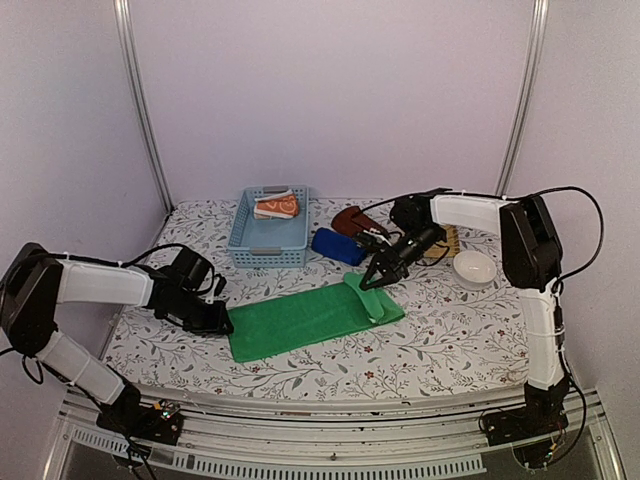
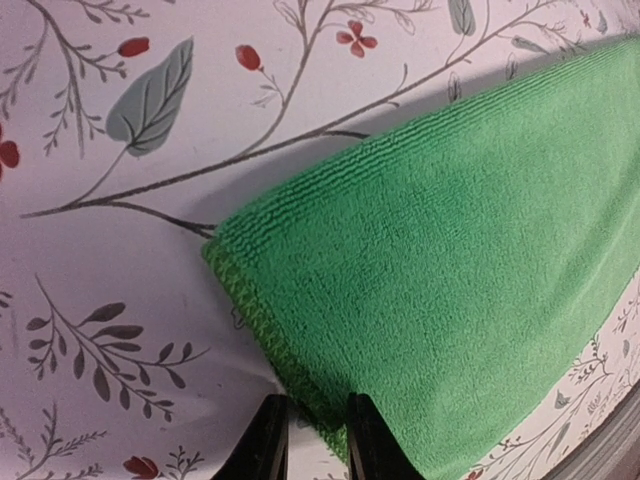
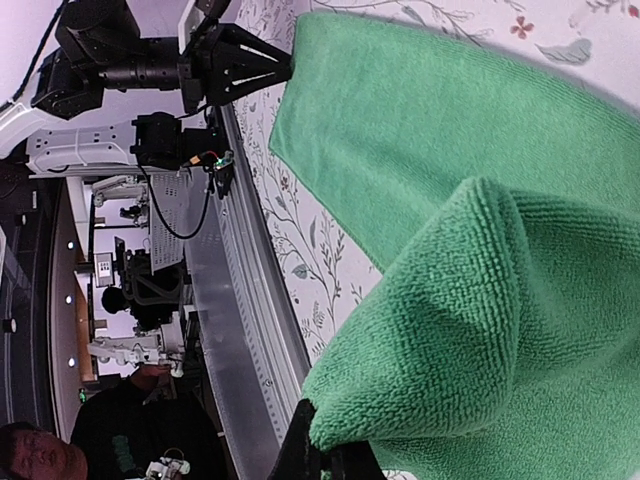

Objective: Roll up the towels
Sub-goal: Fold the towel at the center of the board.

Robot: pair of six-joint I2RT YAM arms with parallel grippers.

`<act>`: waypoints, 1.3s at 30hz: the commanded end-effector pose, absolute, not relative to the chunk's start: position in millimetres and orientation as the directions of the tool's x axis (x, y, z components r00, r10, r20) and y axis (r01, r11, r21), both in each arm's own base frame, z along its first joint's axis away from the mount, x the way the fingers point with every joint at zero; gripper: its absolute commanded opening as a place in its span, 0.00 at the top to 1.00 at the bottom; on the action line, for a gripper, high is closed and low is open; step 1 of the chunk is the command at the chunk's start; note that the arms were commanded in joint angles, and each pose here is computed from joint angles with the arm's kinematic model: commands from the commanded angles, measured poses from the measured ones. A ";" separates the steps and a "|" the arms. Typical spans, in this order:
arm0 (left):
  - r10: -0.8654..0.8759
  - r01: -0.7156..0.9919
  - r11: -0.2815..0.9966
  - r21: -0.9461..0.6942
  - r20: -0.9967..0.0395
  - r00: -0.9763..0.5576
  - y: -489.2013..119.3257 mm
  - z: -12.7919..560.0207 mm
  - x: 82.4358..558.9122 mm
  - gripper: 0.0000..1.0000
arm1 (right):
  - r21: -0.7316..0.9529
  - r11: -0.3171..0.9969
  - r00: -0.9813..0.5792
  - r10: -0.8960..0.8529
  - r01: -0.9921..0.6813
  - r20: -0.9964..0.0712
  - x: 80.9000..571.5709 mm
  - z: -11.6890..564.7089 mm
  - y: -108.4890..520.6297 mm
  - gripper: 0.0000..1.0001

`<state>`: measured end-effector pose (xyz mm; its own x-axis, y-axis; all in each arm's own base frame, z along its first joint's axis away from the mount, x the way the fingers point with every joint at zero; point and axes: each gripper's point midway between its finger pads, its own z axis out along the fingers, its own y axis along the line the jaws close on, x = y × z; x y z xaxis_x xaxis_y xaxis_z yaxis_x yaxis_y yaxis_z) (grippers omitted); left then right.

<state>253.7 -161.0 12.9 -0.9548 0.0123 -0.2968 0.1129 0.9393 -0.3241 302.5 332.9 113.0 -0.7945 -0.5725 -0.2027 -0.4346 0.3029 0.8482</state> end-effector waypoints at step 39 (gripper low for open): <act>-0.202 -0.117 0.942 -0.313 -0.254 -0.946 -137.6 9.0 218.7 0.94 | 0.947 0.082 -0.768 -0.608 -0.312 -0.200 256.5 104.3 549.1 0.99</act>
